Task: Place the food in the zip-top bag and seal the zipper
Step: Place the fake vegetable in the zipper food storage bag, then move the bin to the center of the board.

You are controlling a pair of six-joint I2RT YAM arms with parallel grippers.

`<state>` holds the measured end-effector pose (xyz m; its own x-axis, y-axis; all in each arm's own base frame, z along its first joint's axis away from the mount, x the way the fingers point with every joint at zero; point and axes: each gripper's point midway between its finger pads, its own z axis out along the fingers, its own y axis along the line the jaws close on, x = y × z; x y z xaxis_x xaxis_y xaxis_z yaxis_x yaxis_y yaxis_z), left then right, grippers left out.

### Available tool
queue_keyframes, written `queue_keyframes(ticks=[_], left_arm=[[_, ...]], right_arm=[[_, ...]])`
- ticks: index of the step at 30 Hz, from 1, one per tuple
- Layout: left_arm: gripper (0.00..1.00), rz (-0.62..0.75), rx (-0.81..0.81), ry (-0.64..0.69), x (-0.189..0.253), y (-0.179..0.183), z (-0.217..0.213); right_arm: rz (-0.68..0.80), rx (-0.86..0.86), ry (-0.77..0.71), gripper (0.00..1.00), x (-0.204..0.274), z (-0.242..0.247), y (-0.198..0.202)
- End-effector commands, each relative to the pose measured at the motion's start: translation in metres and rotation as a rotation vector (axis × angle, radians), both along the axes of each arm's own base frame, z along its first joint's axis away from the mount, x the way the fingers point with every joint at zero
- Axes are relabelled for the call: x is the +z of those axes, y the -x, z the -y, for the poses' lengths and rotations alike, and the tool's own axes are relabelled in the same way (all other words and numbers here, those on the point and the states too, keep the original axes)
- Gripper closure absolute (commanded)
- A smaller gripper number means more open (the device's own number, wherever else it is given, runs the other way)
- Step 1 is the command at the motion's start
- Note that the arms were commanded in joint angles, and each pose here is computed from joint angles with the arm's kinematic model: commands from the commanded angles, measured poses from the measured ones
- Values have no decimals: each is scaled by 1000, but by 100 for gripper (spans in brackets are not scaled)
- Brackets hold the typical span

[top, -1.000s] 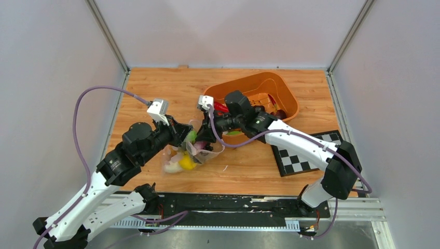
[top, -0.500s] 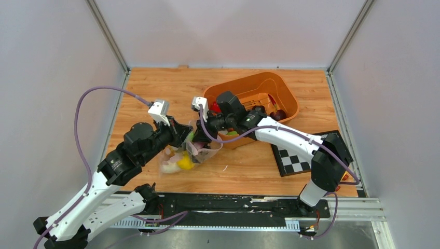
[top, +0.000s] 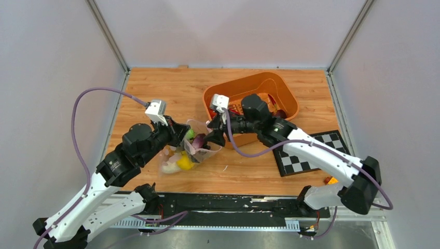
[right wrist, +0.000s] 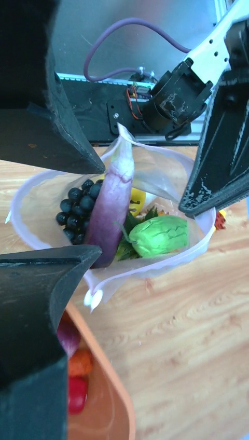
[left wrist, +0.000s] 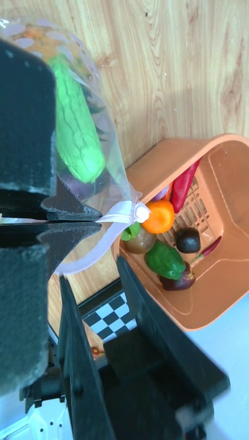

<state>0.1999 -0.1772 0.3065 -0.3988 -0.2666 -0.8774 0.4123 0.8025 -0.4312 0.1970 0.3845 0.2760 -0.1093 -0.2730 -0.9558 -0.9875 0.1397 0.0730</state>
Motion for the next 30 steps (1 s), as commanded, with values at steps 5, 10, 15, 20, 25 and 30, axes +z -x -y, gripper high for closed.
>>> queue_keyframes(ticks=[5, 10, 15, 20, 25, 30], left_arm=[[100, 72, 136, 49, 28, -4, -29], [100, 81, 238, 35, 30, 0, -58], [100, 104, 310, 47, 37, 8, -82], [100, 116, 344, 55, 40, 11, -93], [100, 119, 294, 59, 42, 10, -82], [100, 115, 226, 49, 43, 9, -66]], right_arm=[[75, -317, -43, 48, 19, 35, -49], [-19, -378, 51, 53, -10, 23, -71], [-87, -341, 87, 59, -32, 3, -76], [-163, -253, 66, 62, -42, -17, -68], [-206, -304, 163, 61, -76, -22, -81], [-168, -506, 259, 55, -99, 4, -115]])
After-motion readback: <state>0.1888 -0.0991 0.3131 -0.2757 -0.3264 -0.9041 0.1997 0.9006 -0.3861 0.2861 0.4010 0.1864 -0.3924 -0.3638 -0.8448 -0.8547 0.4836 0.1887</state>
